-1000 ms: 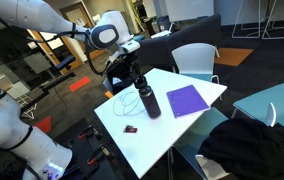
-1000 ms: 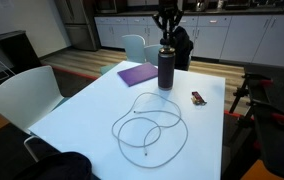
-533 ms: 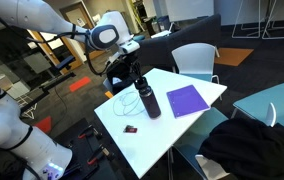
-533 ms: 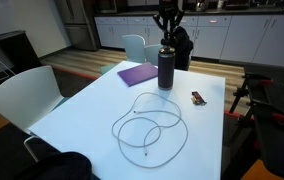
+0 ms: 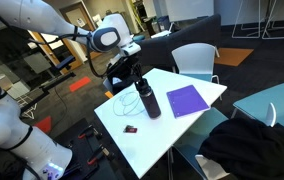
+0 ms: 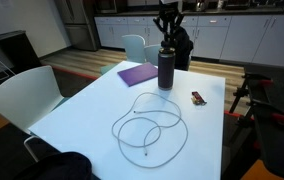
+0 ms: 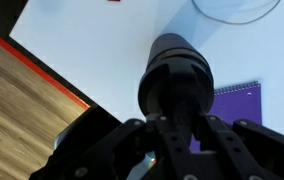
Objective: Pick up the black lid from the table and put it on the bottle.
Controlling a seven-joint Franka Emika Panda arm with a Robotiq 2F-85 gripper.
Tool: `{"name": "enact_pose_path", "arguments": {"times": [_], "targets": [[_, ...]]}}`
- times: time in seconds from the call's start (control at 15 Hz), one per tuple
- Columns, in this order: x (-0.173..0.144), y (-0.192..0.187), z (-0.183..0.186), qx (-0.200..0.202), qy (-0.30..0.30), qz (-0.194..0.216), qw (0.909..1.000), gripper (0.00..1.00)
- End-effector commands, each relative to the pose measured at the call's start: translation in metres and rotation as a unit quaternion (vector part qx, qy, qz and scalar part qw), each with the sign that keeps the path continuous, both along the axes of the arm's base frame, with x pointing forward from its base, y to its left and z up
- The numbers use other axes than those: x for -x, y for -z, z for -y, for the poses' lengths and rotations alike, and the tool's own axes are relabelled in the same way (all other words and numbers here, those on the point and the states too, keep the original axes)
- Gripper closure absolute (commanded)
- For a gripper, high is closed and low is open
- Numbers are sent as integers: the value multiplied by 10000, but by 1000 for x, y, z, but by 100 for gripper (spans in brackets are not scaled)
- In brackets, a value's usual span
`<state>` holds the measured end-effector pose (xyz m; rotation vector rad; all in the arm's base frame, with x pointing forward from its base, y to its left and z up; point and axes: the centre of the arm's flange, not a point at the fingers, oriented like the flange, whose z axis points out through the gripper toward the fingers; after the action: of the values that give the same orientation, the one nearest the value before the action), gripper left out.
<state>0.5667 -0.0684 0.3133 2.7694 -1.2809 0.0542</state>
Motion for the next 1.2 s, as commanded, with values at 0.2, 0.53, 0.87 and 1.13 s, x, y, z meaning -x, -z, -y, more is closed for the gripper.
{"name": "enact_pose_path", "arguments": {"times": [0.2, 0.53, 0.87, 1.13], "targets": [[2, 10, 0, 6, -104, 198, 9997, 94], [5, 9, -6, -1, -172, 144, 9997, 94], [10, 6, -10, 8, -233, 156, 9996, 29], [14, -11, -12, -25, -344, 218, 9992, 1]]}}
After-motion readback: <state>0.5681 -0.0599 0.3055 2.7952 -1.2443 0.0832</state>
